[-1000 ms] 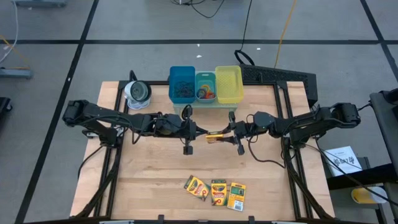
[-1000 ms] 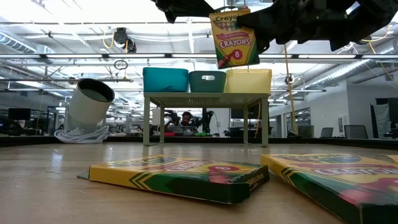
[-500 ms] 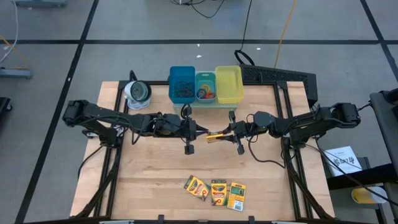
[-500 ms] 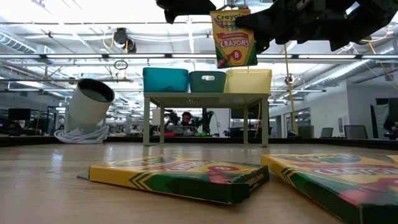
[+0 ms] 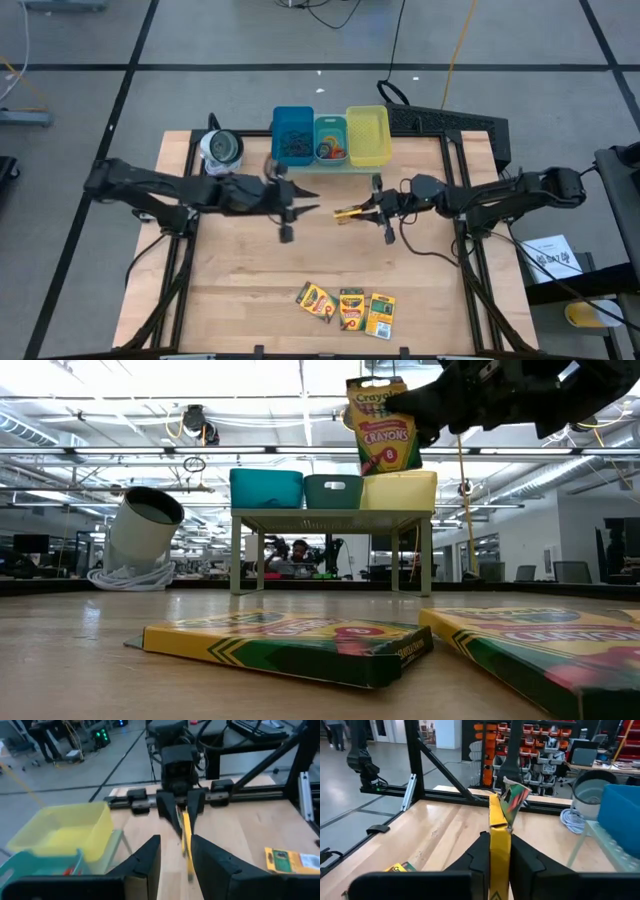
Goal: Pick & Place Office Desk Supplies
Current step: Put the yellow crayon box into the yellow bin on the shelf
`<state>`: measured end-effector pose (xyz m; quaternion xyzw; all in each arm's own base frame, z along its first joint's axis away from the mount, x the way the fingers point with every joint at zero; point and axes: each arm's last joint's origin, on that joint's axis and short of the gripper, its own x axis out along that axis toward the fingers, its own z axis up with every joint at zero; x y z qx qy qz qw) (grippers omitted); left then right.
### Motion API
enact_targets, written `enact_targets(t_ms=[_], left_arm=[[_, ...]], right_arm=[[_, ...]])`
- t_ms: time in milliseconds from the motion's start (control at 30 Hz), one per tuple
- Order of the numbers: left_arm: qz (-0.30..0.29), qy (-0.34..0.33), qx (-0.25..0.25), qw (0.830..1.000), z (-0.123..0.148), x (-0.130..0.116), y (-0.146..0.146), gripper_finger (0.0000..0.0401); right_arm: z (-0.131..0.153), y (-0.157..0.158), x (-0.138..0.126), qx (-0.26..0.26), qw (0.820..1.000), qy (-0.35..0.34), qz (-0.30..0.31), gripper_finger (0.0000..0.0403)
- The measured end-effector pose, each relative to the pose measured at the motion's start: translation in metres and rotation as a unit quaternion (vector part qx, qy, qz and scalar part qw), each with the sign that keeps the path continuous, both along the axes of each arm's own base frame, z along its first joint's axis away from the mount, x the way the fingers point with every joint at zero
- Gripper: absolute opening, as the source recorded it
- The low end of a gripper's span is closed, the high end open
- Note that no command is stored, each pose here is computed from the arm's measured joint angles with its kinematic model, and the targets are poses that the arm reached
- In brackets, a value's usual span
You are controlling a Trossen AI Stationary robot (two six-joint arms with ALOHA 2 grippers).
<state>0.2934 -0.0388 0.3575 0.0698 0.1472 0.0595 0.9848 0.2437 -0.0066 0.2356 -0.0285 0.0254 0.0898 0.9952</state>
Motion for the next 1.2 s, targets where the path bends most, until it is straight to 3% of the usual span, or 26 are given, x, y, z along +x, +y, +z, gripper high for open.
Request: enact_targets(t_ms=[167, 267, 433, 567, 767, 933, 1200], left_arm=[[0.004, 0.015, -0.012, 1.0, 0.006, -0.038, 0.006, 0.0117], [0.002, 0.008, -0.005, 1.0, -0.012, -0.053, 0.009, 0.0118], [0.016, -0.061, -0.011, 0.998, -0.047, -0.075, 0.018, 0.0118], [0.028, -0.108, -0.025, 0.993, -0.066, -0.086, 0.024, 0.0118], [0.037, -0.122, -0.027, 0.992, -0.084, -0.092, 0.028, 0.0118], [0.043, -0.116, -0.039, 0.992, -0.089, -0.09, 0.029, 0.0118], [0.045, -0.108, -0.038, 0.992, -0.093, -0.087, 0.03, 0.0118]], right_arm=[[0.015, -0.011, -0.011, -0.004, 0.999, -0.035, -0.025, 0.0038], [0.025, -0.023, -0.019, -0.006, 0.997, -0.059, -0.049, 0.0027], [0.053, -0.045, -0.026, -0.001, 0.994, -0.074, -0.081, 0.0029], [0.082, -0.067, -0.026, -0.004, 0.996, -0.063, -0.06, 0.0037], [0.114, -0.109, -0.039, -0.023, 0.993, -0.078, -0.09, 0.0025], [0.103, -0.146, -0.055, -0.015, 0.986, -0.056, -0.159, 0.0033], [0.064, -0.172, -0.057, 0.033, 0.984, -0.026, -0.174, 0.0024]])
